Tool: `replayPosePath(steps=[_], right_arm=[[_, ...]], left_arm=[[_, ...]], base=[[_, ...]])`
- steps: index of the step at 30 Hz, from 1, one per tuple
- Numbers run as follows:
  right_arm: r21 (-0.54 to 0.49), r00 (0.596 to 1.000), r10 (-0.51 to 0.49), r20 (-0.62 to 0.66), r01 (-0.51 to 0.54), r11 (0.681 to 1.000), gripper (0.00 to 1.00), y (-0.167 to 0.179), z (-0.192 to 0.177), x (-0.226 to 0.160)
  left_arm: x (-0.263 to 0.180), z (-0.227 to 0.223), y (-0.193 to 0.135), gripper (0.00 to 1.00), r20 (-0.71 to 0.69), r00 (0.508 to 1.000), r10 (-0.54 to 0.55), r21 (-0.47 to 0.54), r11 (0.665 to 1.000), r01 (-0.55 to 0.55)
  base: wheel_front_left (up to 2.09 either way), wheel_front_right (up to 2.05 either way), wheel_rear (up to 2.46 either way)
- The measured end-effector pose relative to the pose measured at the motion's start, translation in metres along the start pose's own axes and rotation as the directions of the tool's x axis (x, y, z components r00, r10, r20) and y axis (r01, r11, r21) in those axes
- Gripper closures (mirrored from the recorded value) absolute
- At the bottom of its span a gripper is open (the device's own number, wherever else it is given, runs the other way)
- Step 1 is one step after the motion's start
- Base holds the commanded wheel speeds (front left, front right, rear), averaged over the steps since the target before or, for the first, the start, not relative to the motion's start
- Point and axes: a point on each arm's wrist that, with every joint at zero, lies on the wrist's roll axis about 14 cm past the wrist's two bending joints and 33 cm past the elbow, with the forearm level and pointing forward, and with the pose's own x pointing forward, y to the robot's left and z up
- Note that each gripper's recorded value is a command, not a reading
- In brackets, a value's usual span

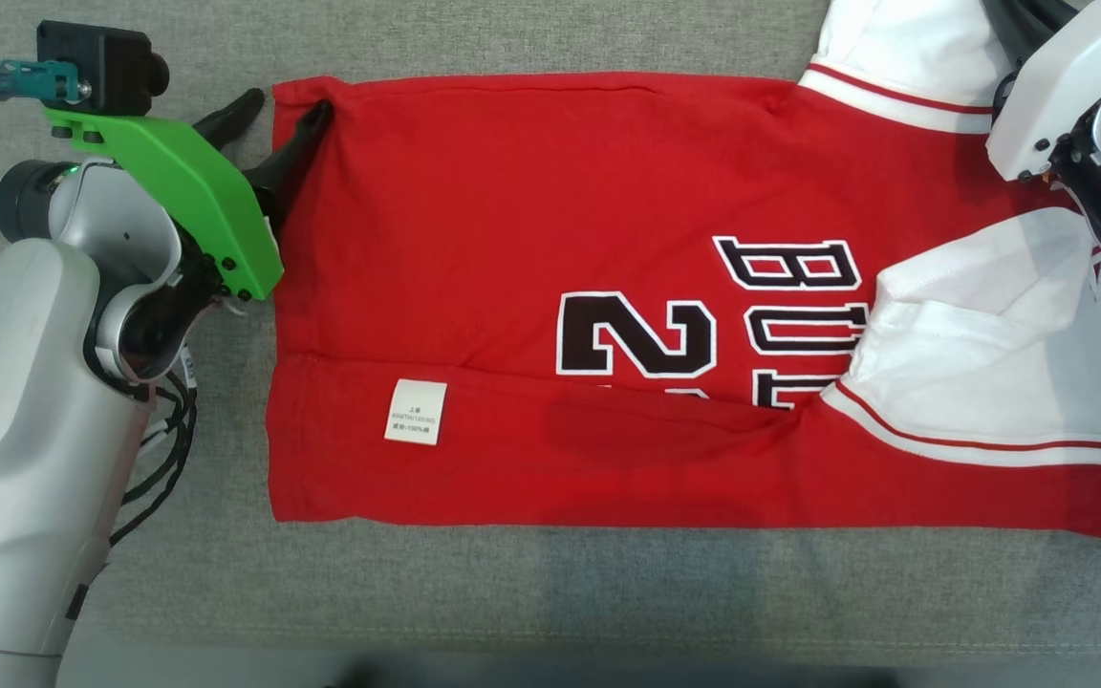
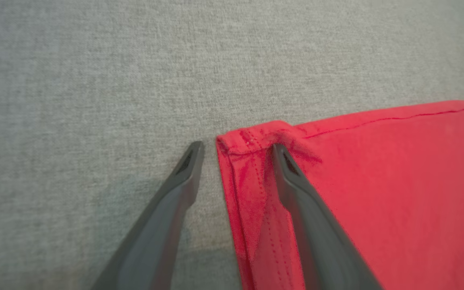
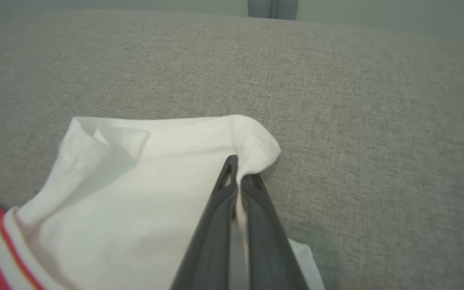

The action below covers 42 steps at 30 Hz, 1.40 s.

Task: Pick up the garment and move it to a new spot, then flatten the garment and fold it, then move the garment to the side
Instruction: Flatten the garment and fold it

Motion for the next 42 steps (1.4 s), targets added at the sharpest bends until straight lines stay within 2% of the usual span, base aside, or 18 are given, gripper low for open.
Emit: replayPosePath(steps=[7, 16, 28, 34, 42], right_arm=[[0.01, 0.999, 0.003, 0.034, -0.003, 1.0, 1.0, 0.0, 0.006, -0.003], [-0.007, 0.982, 0.028, 0.188, -0.027, 1.0, 1.0, 0.008, 0.04, -0.019], [0.007, 0.972, 0.018, 0.234, -0.02, 1.0, 1.0, 0.015, 0.014, -0.064], [-0.003, 0.957, 0.011, 0.292, -0.01, 1.0, 1.0, 0.016, 0.024, -0.085], [-0.036, 0.933, -0.003, 0.359, 0.017, 0.999, 1.0, 0.013, 0.043, -0.109]], left_arm=[[0.004, -0.003, -0.016, 1.0, -0.007, 0.999, -0.045, 0.008, 0.999, 0.045], [-0.004, 0.014, -0.025, 1.0, 0.076, 0.995, -0.066, 0.021, 0.998, 0.064], [-0.039, 0.003, -0.038, 1.0, 0.172, 0.982, -0.074, -0.037, 0.996, 0.081], [-0.058, 0.009, -0.032, 1.0, 0.233, 0.971, -0.046, -0.038, 0.998, 0.056], [-0.071, 0.025, -0.049, 1.0, 0.297, 0.952, -0.078, -0.023, 0.996, 0.089]], base=[[0.0, 0.0, 0.0], [0.0, 0.0, 0.0], [0.0, 0.0, 0.0], [0.0, 0.0, 0.0], [0.0, 0.0, 0.0]])
